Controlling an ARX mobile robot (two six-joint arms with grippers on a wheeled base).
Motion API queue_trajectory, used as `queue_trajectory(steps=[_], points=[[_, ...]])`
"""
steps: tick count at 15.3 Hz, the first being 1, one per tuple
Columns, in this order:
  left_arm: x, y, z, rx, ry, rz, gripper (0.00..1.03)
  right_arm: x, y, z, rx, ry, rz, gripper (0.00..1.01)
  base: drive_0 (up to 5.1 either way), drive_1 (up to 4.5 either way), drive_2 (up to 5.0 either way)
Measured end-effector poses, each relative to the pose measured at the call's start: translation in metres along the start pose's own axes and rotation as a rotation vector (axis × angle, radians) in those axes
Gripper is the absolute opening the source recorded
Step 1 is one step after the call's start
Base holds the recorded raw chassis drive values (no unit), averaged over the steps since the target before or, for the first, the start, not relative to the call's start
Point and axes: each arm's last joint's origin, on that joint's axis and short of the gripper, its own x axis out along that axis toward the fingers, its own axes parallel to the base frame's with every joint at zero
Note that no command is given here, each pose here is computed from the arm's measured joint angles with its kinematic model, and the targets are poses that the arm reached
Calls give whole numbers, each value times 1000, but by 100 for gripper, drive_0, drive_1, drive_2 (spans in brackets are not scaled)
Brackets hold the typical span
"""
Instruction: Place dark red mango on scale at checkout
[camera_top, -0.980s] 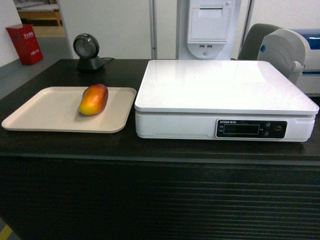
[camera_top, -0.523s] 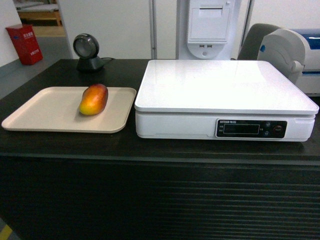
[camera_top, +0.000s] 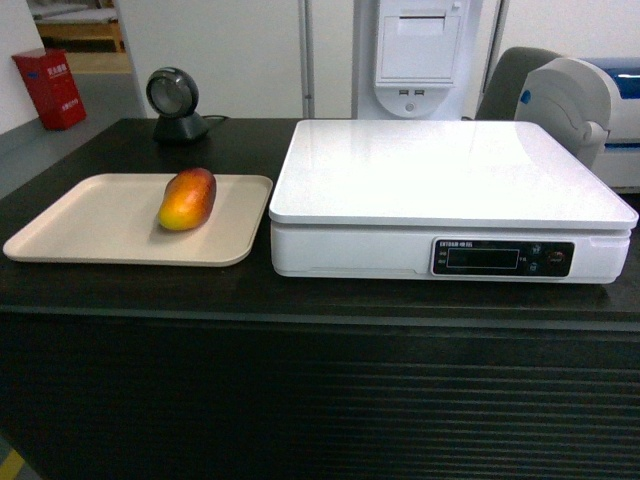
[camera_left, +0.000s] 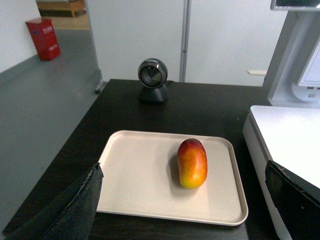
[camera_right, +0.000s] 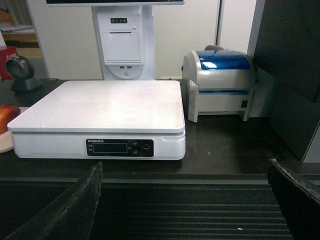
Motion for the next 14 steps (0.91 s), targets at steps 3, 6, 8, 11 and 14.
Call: queue_trajectory(steps=[3,6,8,11,14], points=[[81,3,-17,3,174,-67,98,0,0,0,0,0,0,98,0,0,0],[152,0,-28,-6,280,-111,98,0,0,0,0,0,0,98,0,0,0],[192,-6,-41,8,353,-120,98,0,0,0,0,0,0,98,0,0,0],[240,-13,-69,41,446,-95,98,0,0,0,0,0,0,98,0,0,0],[261,-21,-84,58,501,-95,98,0,0,0,0,0,0,98,0,0,0]])
